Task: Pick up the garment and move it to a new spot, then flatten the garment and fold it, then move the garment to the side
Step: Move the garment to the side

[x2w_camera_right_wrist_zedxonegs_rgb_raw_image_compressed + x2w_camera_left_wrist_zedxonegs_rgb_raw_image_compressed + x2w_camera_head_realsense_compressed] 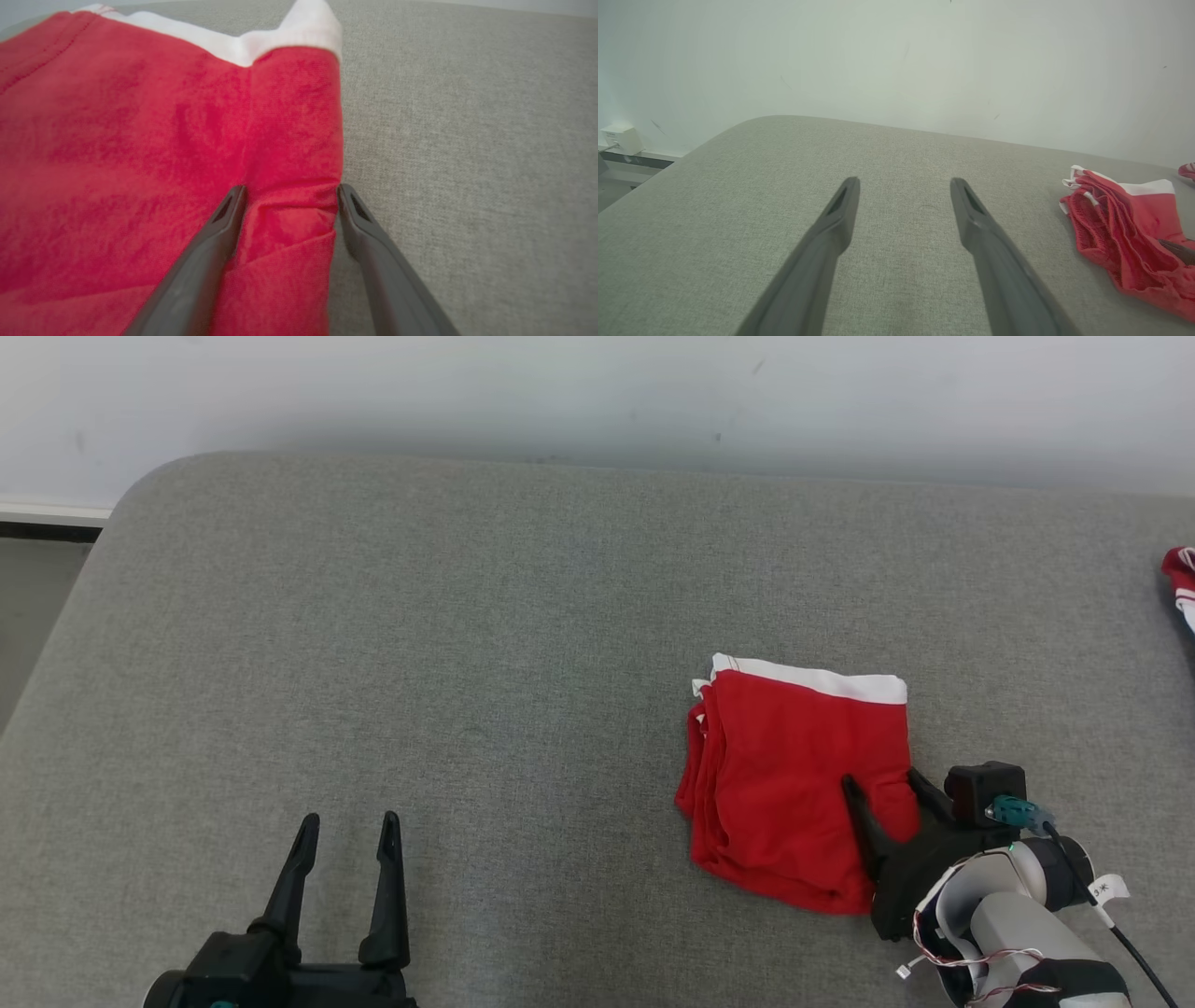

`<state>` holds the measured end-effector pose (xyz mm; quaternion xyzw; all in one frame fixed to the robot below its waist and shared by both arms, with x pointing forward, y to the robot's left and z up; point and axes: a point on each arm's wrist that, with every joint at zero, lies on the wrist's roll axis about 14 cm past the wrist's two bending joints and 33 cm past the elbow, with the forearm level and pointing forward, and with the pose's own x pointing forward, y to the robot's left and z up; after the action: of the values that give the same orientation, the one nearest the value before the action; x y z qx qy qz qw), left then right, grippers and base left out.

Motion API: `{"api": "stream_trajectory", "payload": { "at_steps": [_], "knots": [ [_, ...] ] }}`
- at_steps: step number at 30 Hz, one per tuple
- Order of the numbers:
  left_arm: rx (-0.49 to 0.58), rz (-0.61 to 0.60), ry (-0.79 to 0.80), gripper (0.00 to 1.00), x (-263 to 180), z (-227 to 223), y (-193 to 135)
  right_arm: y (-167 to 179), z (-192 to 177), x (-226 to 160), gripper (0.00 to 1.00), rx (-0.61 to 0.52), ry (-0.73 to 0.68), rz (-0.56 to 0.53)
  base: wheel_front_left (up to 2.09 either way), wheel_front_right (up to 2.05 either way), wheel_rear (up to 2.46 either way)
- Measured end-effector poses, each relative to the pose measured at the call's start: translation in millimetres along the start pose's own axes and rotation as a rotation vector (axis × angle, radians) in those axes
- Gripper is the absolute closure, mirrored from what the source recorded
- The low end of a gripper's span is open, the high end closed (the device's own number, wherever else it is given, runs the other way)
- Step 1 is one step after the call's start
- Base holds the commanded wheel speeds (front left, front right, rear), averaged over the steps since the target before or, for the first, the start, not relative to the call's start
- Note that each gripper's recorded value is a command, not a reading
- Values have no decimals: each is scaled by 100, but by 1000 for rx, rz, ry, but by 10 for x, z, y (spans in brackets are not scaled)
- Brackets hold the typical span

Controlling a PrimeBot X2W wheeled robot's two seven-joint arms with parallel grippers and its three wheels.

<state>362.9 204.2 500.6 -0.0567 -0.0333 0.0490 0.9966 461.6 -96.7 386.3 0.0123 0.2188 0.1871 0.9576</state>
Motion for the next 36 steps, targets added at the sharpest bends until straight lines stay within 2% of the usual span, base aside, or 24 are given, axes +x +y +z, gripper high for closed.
{"api": "stream_trajectory", "payload": {
  "at_steps": [4,5,6,7,13,21,28,29,36],
  "knots": [
    [2,5,4,0,18,-15,9,39,-68,17,0,15,19,5,0,0,0],
    [0,3,5,0,23,-19,1,51,-83,12,17,28,23,5,0,0,0],
    [-2,-1,6,0,27,-22,-11,59,-95,5,68,34,27,5,0,0,0],
    [-3,-4,6,0,30,-25,-23,72,-99,-1,98,38,27,7,0,0,0],
    [-16,-31,8,0,74,-39,-116,31,-21,-19,100,0,8,15,0,0,0],
    [-24,-91,-4,0,314,-46,-310,-471,437,76,100,-170,-48,-18,0,0,0],
    [-20,-181,1,0,634,-167,-599,-1085,879,151,100,-332,-75,-75,0,0,0],
    [-14,-210,6,0,729,-231,-686,-1291,981,152,100,-357,-81,-101,0,0,0],
    [5,-285,36,0,953,-503,-909,-1875,1081,66,100,-410,-61,-188,0,0,0]
  ]
}}
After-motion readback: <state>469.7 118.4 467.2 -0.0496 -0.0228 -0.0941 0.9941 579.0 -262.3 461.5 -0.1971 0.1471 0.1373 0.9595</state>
